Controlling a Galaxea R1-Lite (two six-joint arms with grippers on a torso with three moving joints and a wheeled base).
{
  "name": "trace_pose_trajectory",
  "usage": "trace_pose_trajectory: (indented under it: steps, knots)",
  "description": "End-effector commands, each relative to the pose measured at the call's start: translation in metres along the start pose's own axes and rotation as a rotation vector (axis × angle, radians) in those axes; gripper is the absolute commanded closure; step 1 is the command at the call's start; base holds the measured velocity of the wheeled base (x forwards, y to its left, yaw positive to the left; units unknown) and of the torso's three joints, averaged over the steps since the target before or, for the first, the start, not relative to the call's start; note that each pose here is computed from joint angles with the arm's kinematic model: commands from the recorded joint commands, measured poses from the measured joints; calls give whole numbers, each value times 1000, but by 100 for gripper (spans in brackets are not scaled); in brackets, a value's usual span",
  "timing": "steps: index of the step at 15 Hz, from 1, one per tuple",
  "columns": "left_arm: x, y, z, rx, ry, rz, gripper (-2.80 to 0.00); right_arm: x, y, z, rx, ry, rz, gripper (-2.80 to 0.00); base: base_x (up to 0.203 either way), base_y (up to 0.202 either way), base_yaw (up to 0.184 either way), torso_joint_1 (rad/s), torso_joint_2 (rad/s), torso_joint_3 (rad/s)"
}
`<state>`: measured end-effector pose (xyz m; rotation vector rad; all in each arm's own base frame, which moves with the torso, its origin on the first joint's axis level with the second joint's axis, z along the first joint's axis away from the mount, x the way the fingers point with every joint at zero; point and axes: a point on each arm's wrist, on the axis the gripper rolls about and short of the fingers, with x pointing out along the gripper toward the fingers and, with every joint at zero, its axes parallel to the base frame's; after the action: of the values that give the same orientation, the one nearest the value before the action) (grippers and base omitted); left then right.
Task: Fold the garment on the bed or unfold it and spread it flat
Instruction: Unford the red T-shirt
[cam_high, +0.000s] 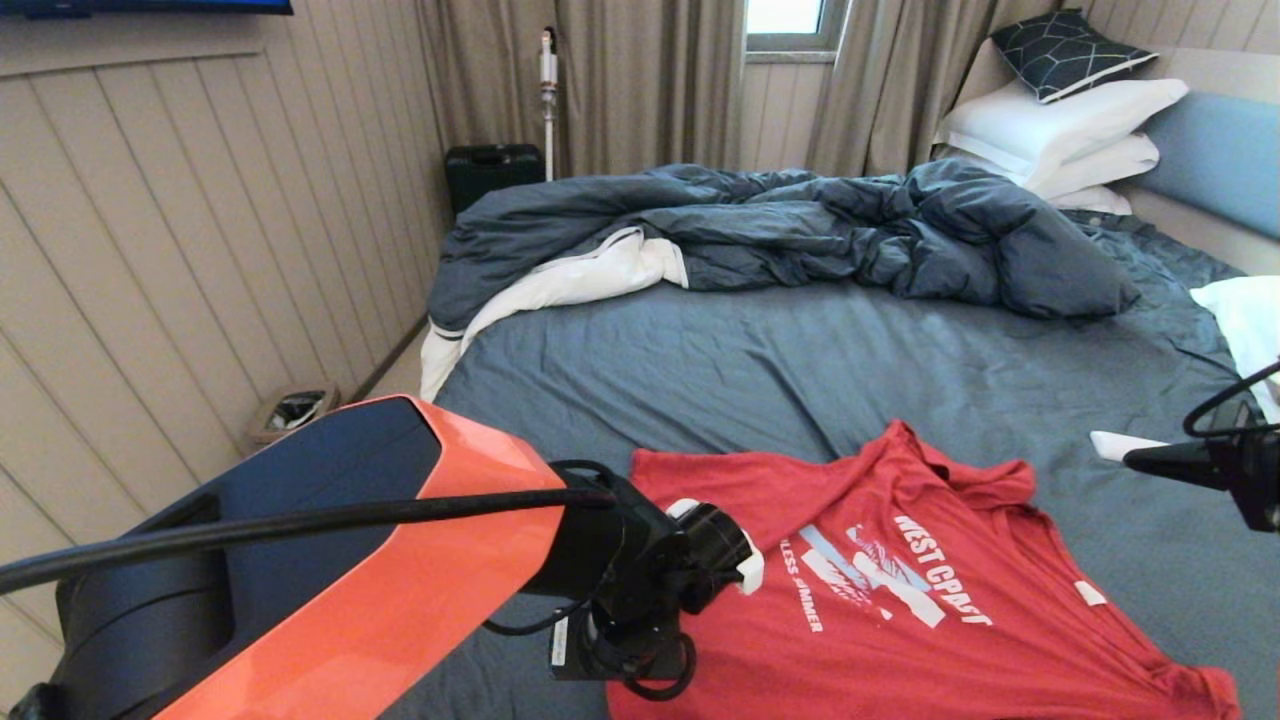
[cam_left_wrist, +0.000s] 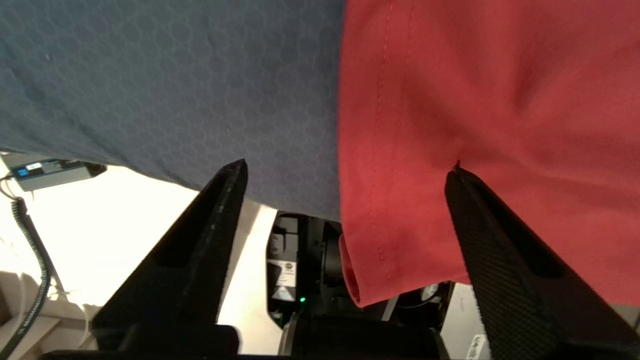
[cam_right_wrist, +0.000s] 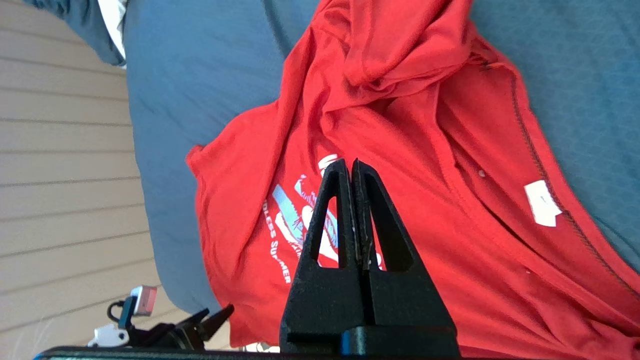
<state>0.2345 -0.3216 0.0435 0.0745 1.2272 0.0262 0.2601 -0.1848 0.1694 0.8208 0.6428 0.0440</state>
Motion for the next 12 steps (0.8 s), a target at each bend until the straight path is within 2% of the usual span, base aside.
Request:
trace_pose_trajectory:
  steps: [1, 12]
  knots:
    - [3, -1, -3, 5, 6, 12, -280, -4, -1, 1, 4, -11, 0, 0, 0, 0, 0, 0, 0, 0]
    - [2, -2, -8, 24, 24, 35, -280, -6, -4, 3, 10, -19, 1, 0, 0, 0, 0, 0, 0, 0]
